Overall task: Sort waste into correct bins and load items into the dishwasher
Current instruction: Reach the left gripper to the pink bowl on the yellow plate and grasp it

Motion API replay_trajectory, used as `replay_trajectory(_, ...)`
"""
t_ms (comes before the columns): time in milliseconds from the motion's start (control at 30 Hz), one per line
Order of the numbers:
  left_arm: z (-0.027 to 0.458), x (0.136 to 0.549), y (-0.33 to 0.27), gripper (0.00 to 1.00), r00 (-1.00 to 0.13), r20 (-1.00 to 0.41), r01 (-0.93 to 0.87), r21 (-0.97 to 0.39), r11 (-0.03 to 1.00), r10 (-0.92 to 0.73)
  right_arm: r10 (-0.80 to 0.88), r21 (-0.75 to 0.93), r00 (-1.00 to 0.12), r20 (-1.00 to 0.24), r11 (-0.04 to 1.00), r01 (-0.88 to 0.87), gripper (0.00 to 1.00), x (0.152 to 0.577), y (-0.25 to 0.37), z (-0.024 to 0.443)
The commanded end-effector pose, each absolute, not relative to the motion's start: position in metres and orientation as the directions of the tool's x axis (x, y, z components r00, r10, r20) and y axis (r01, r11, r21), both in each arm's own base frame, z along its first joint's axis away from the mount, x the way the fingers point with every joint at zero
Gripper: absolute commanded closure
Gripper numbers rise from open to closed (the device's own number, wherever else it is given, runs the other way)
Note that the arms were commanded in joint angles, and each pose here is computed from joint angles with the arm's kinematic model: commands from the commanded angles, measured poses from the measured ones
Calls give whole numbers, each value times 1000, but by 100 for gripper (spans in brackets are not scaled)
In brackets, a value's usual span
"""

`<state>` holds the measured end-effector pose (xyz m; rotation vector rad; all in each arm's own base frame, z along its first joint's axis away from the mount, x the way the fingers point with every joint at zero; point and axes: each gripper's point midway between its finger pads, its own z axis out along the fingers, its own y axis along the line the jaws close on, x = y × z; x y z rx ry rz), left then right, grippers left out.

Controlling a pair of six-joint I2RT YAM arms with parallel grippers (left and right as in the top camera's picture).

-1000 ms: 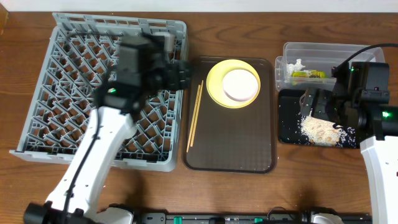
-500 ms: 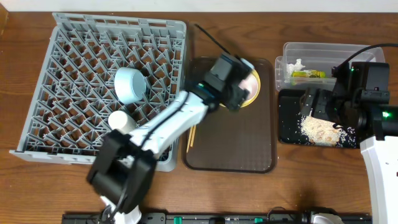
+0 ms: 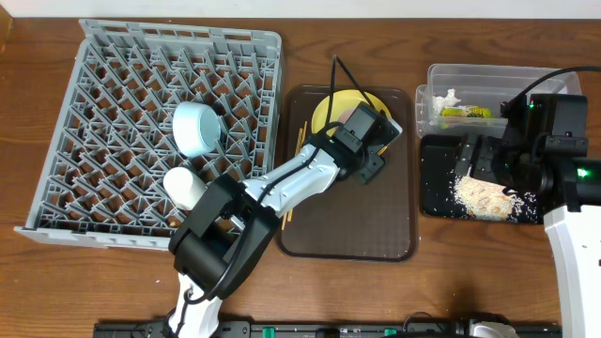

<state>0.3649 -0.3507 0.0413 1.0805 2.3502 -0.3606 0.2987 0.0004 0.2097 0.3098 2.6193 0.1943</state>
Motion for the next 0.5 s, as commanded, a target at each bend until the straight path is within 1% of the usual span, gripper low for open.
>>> replay_trajectory(0, 44, 369, -349, 60, -541, -564, 759, -9, 650, 624, 266, 194, -841, -471, 961, 196, 8, 299, -2, 217)
replay_trajectory(33, 42, 367, -348, 66, -545, -556, 759, -10, 651, 628, 266, 194, -841, -470, 961, 196, 8, 299, -2, 217)
replay_trajectory(67, 42, 367, -347, 69, -546, -553, 759, -10, 650, 629, 266, 194, -841, -471, 961, 196, 8, 299, -2, 217)
replay_trajectory(133, 42, 368, -346, 71, -547, -552, 755, -2, 655, 629, 266, 194, -841, -471, 961, 196, 9, 299, -2, 217)
replay_trajectory(267, 42, 374, -339, 81, -549, -548, 737, 41, 675, 632, 262, 191, -843, -469, 962, 193, 8, 299, -2, 216)
replay_trajectory(367, 42, 377, -336, 81, -549, -546, 725, 64, 686, 632, 258, 189, -845, -468, 963, 190, 8, 298, -2, 216)
replay_trajectory(400, 42, 378, -336, 85, -550, -547, 724, 65, 686, 632, 258, 189, -845, -469, 963, 190, 8, 298, -2, 216)
replay_trajectory(467, 45, 378, -336, 88, -547, -551, 725, 65, 686, 630, 256, 188, -845, -469, 964, 188, 8, 298, -2, 216)
